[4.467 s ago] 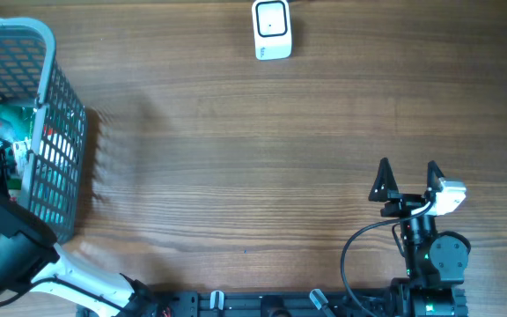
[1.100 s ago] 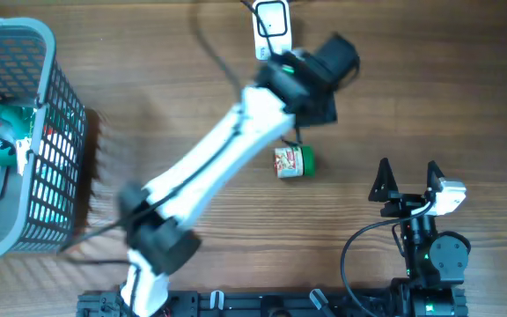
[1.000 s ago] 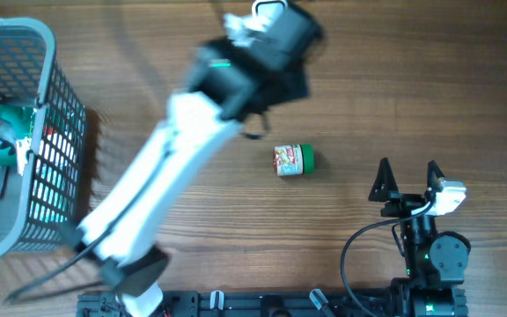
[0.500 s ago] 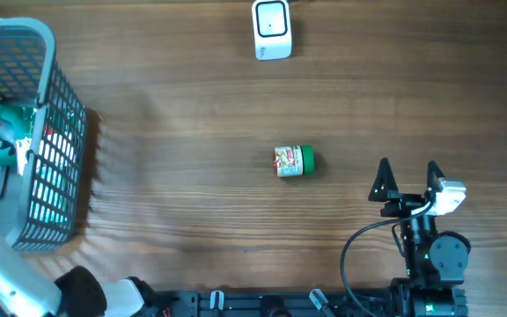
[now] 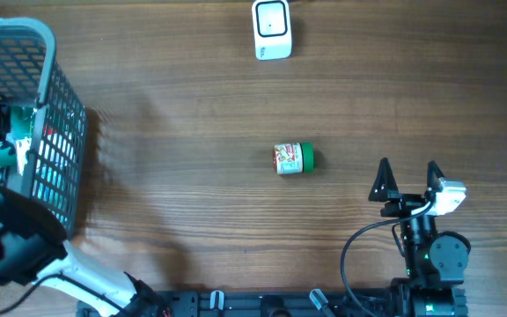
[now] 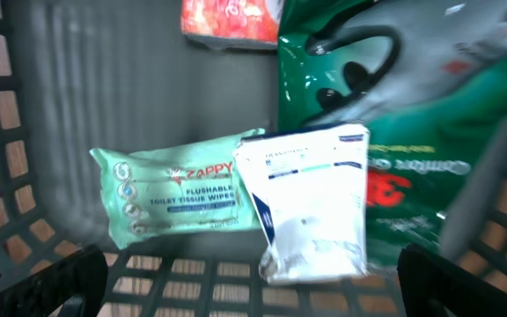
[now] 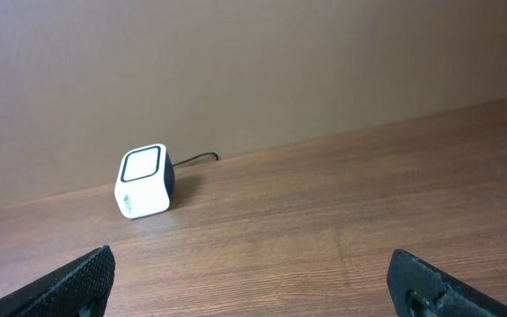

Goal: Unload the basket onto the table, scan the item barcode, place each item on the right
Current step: 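Reach the left gripper back into the basket toward the white box, then grasp the white Hansaplast box and set it beside the jar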

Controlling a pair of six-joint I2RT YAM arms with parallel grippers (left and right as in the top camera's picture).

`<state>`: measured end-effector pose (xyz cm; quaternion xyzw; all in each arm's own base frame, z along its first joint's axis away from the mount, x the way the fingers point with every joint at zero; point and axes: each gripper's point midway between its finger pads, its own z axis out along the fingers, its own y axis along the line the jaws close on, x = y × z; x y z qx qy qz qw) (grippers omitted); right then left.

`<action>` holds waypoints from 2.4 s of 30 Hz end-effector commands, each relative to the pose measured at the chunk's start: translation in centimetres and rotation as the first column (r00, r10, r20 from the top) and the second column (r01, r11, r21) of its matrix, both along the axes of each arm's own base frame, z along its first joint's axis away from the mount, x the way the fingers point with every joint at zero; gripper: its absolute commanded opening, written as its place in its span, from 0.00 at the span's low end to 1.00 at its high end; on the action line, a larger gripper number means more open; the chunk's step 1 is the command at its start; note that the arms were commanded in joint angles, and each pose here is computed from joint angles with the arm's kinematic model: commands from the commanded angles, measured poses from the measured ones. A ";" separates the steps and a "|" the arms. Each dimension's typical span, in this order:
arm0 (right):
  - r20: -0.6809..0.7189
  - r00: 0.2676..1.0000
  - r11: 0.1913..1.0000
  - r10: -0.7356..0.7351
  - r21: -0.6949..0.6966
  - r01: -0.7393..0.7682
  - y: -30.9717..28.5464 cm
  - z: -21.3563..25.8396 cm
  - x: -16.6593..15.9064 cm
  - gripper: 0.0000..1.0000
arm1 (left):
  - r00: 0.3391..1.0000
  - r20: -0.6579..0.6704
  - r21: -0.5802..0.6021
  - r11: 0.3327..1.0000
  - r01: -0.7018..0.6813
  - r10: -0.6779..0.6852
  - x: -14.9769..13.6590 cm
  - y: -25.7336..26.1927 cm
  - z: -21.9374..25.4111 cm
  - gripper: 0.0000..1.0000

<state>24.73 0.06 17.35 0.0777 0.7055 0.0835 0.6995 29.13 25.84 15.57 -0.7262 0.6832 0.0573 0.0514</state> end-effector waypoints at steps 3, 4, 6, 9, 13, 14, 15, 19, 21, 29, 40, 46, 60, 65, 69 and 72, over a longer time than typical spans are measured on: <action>0.009 1.000 1.000 0.009 -0.018 -0.009 0.2 0.2 0.0 1.00 | 0.998 -0.055 -0.050 0.999 -0.006 0.003 0.8 0.3 -4.1 1.00; 0.009 1.000 1.000 0.009 -0.019 -0.009 0.2 0.2 0.0 1.00 | 0.999 -0.046 -0.044 0.999 -0.001 -0.001 1.2 0.4 -4.4 1.00; 0.009 1.000 1.000 0.009 -0.019 -0.009 0.2 0.2 0.0 1.00 | 0.999 -0.028 -0.030 0.999 0.017 -0.018 2.1 0.2 -4.9 1.00; 0.009 1.000 1.000 0.009 -0.018 -0.009 0.2 0.2 0.0 1.00 | 0.999 -0.021 -0.025 0.999 0.029 -0.029 3.0 -0.7 -6.4 1.00; 0.009 1.000 1.000 0.009 -0.018 -0.009 0.2 0.2 0.0 1.00 | 1.000 -0.025 -0.030 1.000 -0.009 0.008 3.1 -1.7 -8.7 1.00; 0.009 1.000 1.000 0.010 -0.018 -0.010 0.2 0.2 0.0 1.00 | 1.000 -0.028 -0.033 0.999 -0.012 0.011 3.0 -1.8 -9.2 1.00; 0.009 1.000 1.000 0.009 -0.019 -0.009 0.2 0.2 0.0 1.00 | 1.000 -0.028 -0.033 0.999 -0.012 0.011 2.9 -1.9 -9.5 1.00; 0.009 1.000 1.000 0.009 -0.018 -0.009 0.2 0.2 0.0 1.00 | 1.000 -0.009 -0.020 1.000 -0.011 0.010 3.3 -1.6 -10.2 1.00; 0.009 1.000 1.000 0.009 -0.018 -0.009 0.2 0.2 0.0 1.00 | 1.000 0.010 -0.008 1.000 -0.007 0.007 3.7 -1.5 -10.5 1.00; 0.009 1.000 1.000 0.009 -0.018 -0.009 0.2 0.2 0.0 1.00 | 1.000 0.026 0.003 1.000 -0.004 0.004 3.9 -1.5 -12.2 1.00; 0.009 1.000 1.000 0.009 -0.018 -0.009 0.2 0.2 0.0 1.00 | 0.997 0.048 0.022 0.998 0.054 -0.055 4.4 -1.2 -9.1 0.58; 0.009 1.000 1.000 0.009 -0.019 -0.009 0.2 0.2 0.0 1.00 | 0.986 0.153 0.100 0.994 0.048 -0.063 4.7 -1.0 -1.3 0.58; 0.009 1.000 1.000 0.010 -0.018 -0.010 0.2 0.2 0.0 1.00 | 0.580 0.737 0.278 0.938 0.208 -0.347 0.9 -14.9 24.0 0.60; 0.009 1.000 1.000 0.009 -0.019 -0.009 0.2 0.2 0.0 1.00 | 0.477 0.684 0.274 0.801 0.533 -0.552 2.9 -26.1 21.9 0.60; 0.009 1.000 1.000 0.009 -0.018 -0.009 0.2 0.2 0.0 1.00 | 0.473 0.484 0.261 0.638 0.725 -0.736 4.7 -34.2 14.4 0.60; 0.009 1.000 1.000 0.009 -0.018 -0.009 0.2 0.2 0.0 1.00 | 0.490 0.345 0.208 0.574 0.792 -0.801 5.3 -38.2 8.4 0.61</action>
